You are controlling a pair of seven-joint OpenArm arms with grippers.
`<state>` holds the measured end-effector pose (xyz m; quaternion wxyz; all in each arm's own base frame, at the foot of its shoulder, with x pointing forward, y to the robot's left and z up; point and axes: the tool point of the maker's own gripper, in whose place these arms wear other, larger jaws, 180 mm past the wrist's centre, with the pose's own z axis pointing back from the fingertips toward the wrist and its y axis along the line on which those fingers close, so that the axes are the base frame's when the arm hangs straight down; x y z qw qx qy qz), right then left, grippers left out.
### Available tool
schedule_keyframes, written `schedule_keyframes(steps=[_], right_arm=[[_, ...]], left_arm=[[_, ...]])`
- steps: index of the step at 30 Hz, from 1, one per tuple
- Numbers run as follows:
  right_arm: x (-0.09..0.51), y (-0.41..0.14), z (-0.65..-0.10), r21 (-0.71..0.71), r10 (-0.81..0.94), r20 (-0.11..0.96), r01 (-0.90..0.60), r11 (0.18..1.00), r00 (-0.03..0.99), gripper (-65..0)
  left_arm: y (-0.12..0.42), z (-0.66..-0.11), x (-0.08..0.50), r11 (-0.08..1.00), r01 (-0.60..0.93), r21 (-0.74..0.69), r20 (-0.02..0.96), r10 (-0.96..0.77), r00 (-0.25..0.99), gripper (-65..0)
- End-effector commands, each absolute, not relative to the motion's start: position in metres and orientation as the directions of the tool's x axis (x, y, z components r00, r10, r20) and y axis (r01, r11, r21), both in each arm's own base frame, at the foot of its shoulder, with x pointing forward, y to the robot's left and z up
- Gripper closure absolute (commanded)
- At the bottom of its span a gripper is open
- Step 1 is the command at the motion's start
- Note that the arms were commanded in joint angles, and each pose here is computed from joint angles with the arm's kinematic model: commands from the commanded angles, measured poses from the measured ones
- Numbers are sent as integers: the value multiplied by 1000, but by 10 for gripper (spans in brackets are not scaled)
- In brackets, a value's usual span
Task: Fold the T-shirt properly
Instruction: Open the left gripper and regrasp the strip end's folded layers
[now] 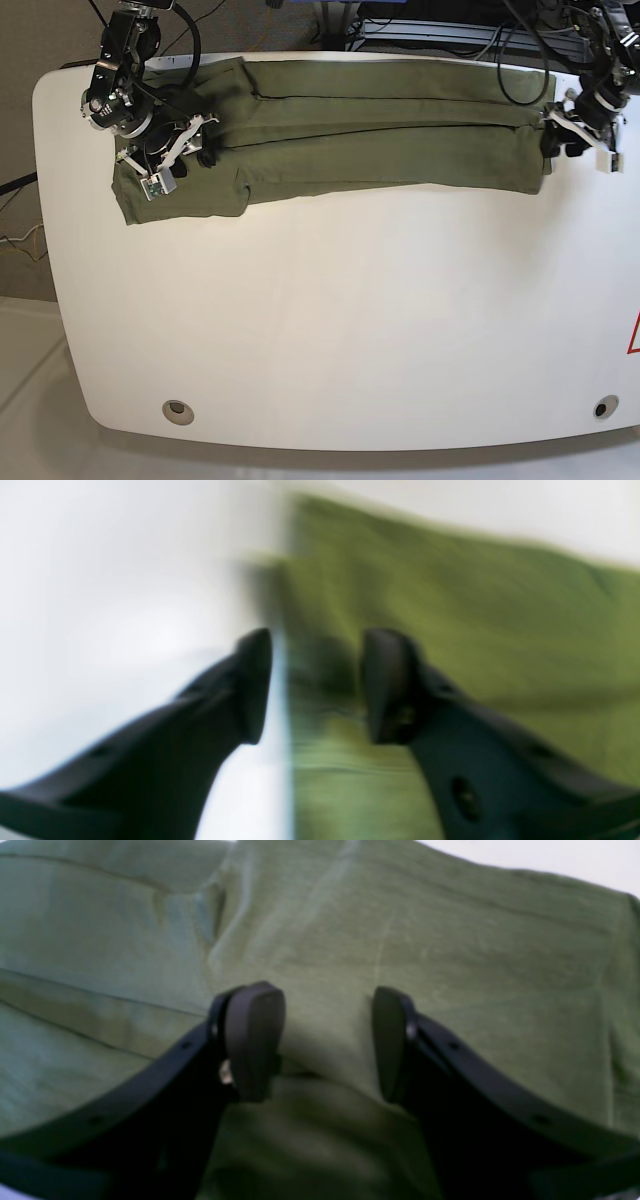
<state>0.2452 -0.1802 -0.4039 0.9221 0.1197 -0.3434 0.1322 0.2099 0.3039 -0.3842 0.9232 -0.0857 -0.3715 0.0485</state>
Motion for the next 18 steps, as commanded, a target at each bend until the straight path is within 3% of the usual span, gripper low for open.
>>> schedule_keyframes(steps=[1,3,11,18], right_arm=[[253,-182,-394,116,166,695,-336,935,700,-309],[253,-182,-395,116,166,693,-336,935,702,-309],[253,-182,-394,114,168,694,-337,935,700,-309],[251,-182,-396,115,171,684,-337,934,709,-309]], left_arm=[[309,-372,218,980,-14,-198,709,153,688,-347],[310,-375,221,981,-15,-194,703,149,695,-395],[312,-388,218,977,-32,-210,672,168,721,-381],[308,-394,216,974,-26,-226,664,174,727,-285]])
